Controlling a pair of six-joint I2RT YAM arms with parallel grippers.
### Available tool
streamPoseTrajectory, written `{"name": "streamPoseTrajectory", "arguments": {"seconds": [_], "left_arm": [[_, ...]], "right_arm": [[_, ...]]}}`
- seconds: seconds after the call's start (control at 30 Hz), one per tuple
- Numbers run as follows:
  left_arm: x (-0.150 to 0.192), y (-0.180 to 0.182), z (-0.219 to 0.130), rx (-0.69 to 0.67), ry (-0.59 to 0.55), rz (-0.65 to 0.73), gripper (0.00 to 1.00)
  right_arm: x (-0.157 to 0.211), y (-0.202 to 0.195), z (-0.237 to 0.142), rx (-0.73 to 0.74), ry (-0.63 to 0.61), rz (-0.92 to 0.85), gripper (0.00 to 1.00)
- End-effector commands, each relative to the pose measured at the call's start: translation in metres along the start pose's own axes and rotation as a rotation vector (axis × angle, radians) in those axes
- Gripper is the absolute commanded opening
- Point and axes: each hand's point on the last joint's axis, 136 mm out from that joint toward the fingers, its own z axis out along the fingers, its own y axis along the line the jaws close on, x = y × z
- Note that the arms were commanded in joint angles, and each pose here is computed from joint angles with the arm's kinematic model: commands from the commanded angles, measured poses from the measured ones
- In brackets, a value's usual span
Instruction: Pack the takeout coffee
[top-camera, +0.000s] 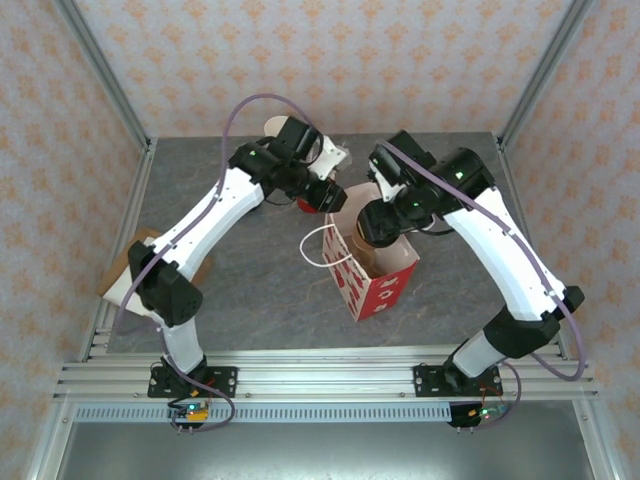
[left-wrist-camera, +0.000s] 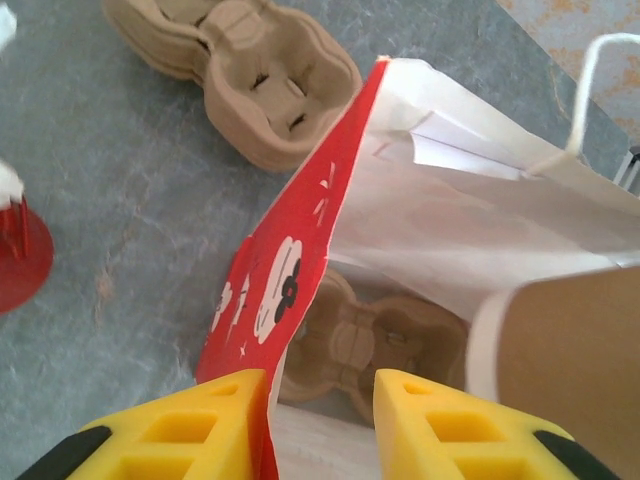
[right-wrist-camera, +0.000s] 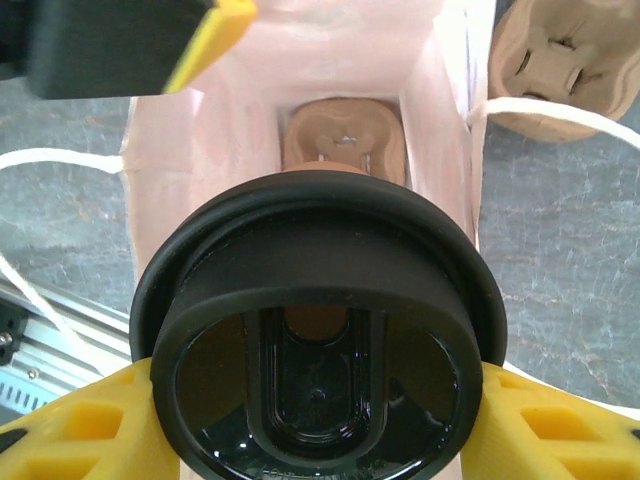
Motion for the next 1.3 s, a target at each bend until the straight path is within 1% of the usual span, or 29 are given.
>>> {"name": "streamPoseTrajectory", "arguments": {"seconds": [0.0,0.17,0.33,0.6,0.77,0.97,1.27], "left_arm": [[-0.002,-0.004,-0.014,-0.02,-0.062,-0.025,0.35],[0.0,-0.002,-0.016,-0.03,-0.082,-0.036,0.39],[-0.005,0.001,-0.018,-0.056,-0.093,-0.038,0.42],[-0.009,0.008,-0.023,-0.102,-0.107,-0.048,0.47],[-0.013,0.008,-0.024,-0.107,-0.123,-0.057,0.5],[-0.014,0.01,-0.024,-0.116,-0.124,-0.06,0.51],[-0.016,0.009,-0.025,-0.118,-0.131,-0.063,0.52]], "right_arm": [[0.016,-0.001,0.0,0.019,0.065,-0.01,0.51],[0.024,0.003,0.01,0.038,0.122,-0.069,0.52],[0.024,-0.006,0.016,0.095,0.132,-0.103,0.52],[0.036,-0.006,0.031,0.114,0.216,-0.145,0.52],[0.04,-0.004,0.039,0.128,0.247,-0.163,0.52],[0.044,-0.01,0.047,0.164,0.277,-0.172,0.52],[0.046,-0.009,0.057,0.164,0.306,-0.179,0.52]]}}
